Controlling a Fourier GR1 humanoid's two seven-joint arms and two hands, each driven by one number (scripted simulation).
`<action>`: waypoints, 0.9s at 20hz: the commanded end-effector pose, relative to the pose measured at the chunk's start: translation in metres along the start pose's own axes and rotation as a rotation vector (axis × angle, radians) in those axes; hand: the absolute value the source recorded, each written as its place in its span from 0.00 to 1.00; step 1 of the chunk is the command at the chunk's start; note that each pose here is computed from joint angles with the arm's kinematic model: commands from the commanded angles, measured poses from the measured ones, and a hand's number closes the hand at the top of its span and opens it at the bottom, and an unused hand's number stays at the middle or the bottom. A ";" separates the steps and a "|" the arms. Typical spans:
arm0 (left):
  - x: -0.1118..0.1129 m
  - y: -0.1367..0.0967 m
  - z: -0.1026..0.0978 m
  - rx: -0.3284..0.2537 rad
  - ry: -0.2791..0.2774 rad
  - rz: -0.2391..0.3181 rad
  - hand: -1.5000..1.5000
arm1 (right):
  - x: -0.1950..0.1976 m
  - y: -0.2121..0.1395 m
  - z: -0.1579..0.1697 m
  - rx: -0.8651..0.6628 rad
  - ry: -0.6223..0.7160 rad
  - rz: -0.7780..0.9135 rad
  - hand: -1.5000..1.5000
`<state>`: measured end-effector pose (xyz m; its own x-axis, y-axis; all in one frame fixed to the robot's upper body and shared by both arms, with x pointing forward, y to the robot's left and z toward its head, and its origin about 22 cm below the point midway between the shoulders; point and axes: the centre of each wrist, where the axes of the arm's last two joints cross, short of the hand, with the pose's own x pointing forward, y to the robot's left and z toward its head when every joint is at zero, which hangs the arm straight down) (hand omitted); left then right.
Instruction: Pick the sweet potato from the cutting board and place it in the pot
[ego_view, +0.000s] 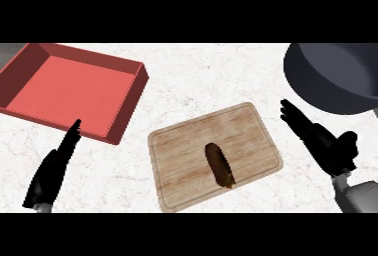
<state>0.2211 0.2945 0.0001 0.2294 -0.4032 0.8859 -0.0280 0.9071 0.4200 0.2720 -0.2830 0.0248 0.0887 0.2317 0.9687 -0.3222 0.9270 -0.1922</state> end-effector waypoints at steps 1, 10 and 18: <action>0.011 -0.024 -0.003 -0.016 -0.047 0.066 0.50 | 0.012 0.003 0.004 0.018 -0.169 0.110 1.00; 0.038 -0.030 -0.004 0.121 -0.236 0.347 0.50 | 0.132 -0.015 0.018 -0.347 -0.903 0.764 0.00; 0.024 -0.038 0.001 0.108 -0.290 0.388 0.50 | 0.076 0.098 0.093 -0.209 -1.129 0.796 0.00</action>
<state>0.2310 0.2491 0.0120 -0.0756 -0.0816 0.9938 -0.1610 0.9846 0.0686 0.2060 -0.2223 0.1084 -0.8525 0.4616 0.2452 0.1953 0.7165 -0.6697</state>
